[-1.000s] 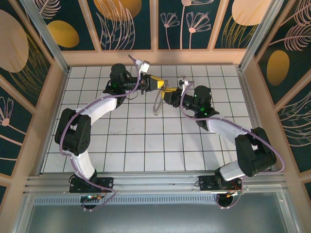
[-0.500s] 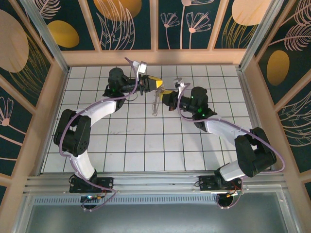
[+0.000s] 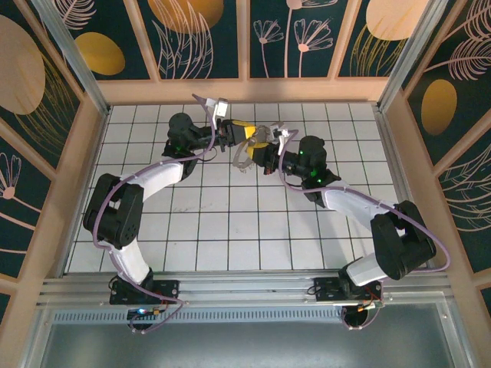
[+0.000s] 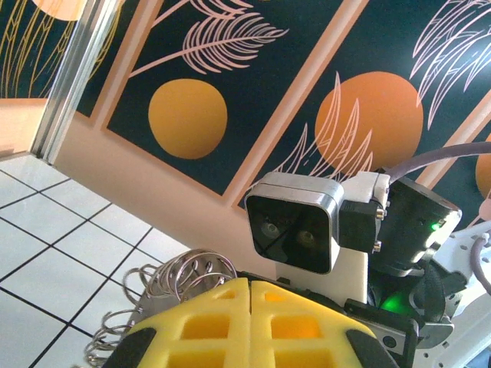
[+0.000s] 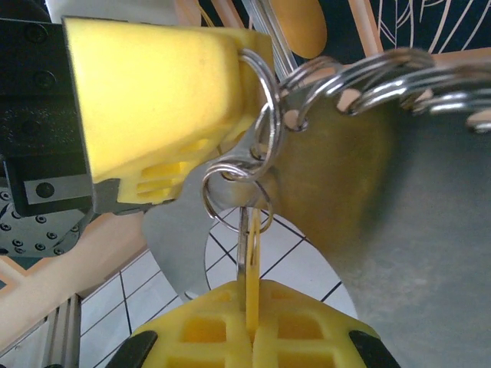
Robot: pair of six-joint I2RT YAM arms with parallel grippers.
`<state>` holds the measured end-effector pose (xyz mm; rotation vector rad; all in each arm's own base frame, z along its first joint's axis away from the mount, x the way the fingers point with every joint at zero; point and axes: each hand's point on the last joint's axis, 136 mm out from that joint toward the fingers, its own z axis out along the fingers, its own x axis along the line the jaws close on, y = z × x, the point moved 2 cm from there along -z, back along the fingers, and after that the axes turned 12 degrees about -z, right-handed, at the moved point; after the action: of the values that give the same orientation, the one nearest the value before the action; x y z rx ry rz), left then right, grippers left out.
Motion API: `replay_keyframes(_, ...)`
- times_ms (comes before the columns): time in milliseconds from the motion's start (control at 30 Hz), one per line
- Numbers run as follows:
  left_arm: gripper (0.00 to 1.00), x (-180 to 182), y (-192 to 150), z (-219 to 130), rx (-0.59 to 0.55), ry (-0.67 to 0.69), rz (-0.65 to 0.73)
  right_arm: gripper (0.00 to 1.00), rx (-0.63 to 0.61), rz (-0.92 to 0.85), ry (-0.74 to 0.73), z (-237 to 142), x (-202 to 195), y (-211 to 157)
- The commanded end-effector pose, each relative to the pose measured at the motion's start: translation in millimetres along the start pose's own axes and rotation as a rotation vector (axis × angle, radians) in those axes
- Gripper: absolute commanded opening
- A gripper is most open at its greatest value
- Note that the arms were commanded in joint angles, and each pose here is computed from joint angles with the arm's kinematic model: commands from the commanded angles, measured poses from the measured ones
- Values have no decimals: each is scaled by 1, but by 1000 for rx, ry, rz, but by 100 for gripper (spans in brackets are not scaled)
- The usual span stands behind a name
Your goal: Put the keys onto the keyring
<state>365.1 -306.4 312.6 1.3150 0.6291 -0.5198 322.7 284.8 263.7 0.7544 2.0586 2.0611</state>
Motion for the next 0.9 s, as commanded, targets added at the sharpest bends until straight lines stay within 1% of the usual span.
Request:
replay_keyframes(0, 0, -30, 12, -1, -56, -55, 63, 0, -75, -14, 34, 4, 3, 23)
replay_keyframes(200, 0, -27, 12, -5, -141, -51, 1, 0, -92, -9, 9, 6, -1, 27)
replay_keyframes(433, 0, -30, 14, -10, -237, -67, -67, 0, -110, 11, -67, 3, -15, 27)
replay_keyframes(633, 0, -30, 11, -5, -248, -75, -94, 0, -88, 10, 17, 16, -4, 27)
replay_keyframes(867, 0, -23, 11, -4, -268, -60, -107, 0, -52, -8, 18, 14, -3, 23)
